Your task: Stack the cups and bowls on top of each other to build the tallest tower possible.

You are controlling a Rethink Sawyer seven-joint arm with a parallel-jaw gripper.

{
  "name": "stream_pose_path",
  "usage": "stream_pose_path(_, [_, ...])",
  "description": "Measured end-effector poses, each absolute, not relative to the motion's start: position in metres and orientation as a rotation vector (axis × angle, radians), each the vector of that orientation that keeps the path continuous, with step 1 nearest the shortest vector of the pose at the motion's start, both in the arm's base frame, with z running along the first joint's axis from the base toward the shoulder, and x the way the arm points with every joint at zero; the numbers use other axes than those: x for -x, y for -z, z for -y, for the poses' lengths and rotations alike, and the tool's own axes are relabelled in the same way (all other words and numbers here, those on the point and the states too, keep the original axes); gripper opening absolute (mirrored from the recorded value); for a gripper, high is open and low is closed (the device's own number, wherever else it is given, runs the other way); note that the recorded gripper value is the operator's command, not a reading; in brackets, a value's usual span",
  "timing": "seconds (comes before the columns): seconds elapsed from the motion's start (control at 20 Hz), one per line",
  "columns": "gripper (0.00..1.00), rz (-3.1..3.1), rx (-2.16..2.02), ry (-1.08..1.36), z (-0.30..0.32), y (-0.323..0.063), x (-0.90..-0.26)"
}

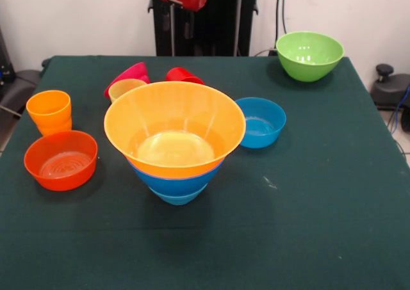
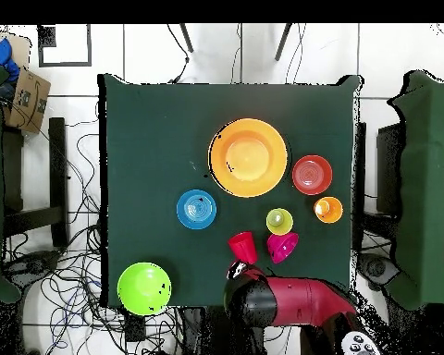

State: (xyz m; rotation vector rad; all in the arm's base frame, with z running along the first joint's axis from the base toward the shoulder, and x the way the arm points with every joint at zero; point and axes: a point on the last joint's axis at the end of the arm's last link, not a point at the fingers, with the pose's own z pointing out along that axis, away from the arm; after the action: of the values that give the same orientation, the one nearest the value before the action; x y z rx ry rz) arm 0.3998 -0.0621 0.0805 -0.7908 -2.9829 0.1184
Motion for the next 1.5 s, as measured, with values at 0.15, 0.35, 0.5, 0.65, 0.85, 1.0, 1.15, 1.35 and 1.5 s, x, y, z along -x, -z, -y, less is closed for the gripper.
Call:
stream_pose_path(0.15, [1.0, 2.979, 0.789, -0.116, 0.062, -0.079, -0.399])
stream_pose_path(0.35, [1.0, 2.979, 0.794, -0.112, 0.063, -0.077, -0.401])
stream_pose_path(0.5, [1.0, 2.983, 0.809, -0.103, 0.069, -0.076, -0.407])
stream_pose_path(0.65, [1.0, 2.982, 0.839, -0.085, 0.079, -0.072, -0.415])
stream_pose_path(0.85, [1.0, 2.979, 0.892, -0.063, 0.1, -0.07, -0.431])
stream_pose_path(1.0, [1.0, 2.968, 0.914, -0.054, 0.11, -0.071, -0.438])
stream_pose_path(1.15, [1.0, 2.953, 0.927, -0.049, 0.118, -0.072, -0.444])
stream_pose_path(1.35, [1.0, 2.932, 0.941, -0.04, 0.129, -0.075, -0.452])
stream_pose_path(1.5, [1.0, 2.924, 0.94, -0.029, 0.134, -0.076, -0.46])
